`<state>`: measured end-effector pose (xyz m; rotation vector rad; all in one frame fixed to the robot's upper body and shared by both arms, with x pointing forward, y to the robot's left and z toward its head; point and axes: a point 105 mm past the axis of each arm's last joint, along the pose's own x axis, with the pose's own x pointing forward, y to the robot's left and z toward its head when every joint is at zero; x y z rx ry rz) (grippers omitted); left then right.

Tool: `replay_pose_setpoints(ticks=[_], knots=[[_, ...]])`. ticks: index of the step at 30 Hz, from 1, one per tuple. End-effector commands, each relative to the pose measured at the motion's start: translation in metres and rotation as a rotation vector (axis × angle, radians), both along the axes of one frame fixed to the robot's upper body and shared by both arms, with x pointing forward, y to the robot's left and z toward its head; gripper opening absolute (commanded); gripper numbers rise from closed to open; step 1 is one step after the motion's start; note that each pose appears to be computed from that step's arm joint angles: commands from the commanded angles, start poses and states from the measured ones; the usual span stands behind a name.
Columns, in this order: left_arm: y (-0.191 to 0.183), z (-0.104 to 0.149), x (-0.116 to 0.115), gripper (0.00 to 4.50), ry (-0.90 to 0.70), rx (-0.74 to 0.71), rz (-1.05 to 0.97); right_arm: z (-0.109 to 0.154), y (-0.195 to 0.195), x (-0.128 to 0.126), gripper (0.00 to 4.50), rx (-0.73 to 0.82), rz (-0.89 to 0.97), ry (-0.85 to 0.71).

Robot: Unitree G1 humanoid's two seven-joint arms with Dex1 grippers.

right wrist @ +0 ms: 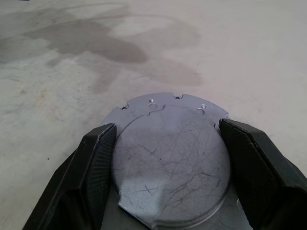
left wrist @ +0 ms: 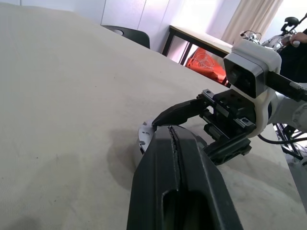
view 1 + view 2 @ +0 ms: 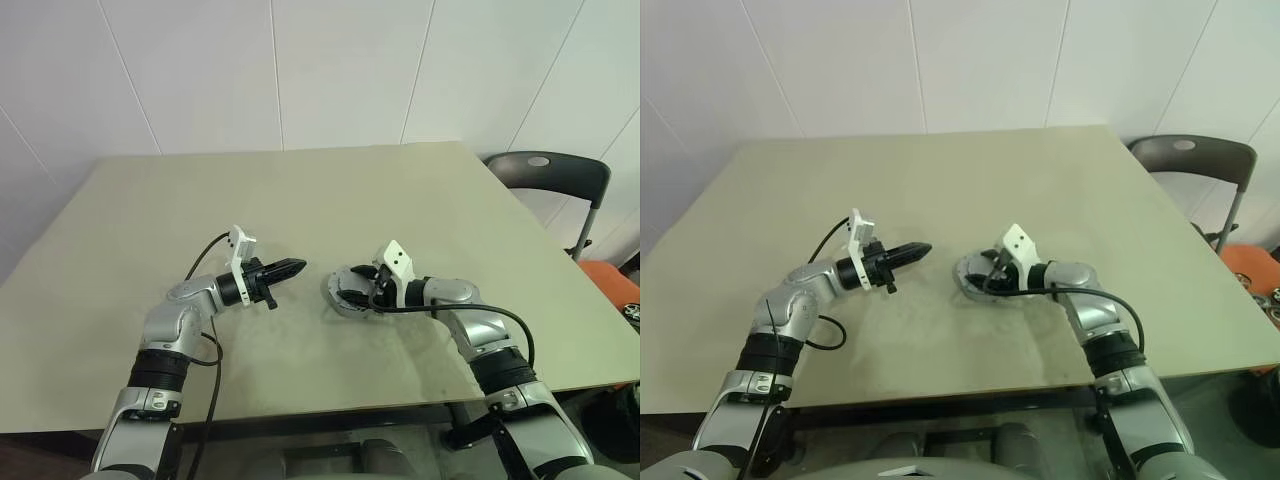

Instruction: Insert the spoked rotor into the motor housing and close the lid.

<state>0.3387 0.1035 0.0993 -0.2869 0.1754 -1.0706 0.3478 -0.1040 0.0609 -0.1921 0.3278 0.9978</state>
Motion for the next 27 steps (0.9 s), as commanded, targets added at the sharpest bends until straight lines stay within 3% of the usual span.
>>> replay_pose_setpoints(ticks=[1,27], knots=[[-0.001,0.013,0.003,0.0,-0.051,-0.008,-0.003,0.006,-0.02,0.01,3.06,-0.027,-0.056,-0.007],[0.0,0.014,0.004,0.0,-0.052,-0.009,0.004,-0.002,-0.02,-0.005,3.06,-0.11,0.106,0.0]])
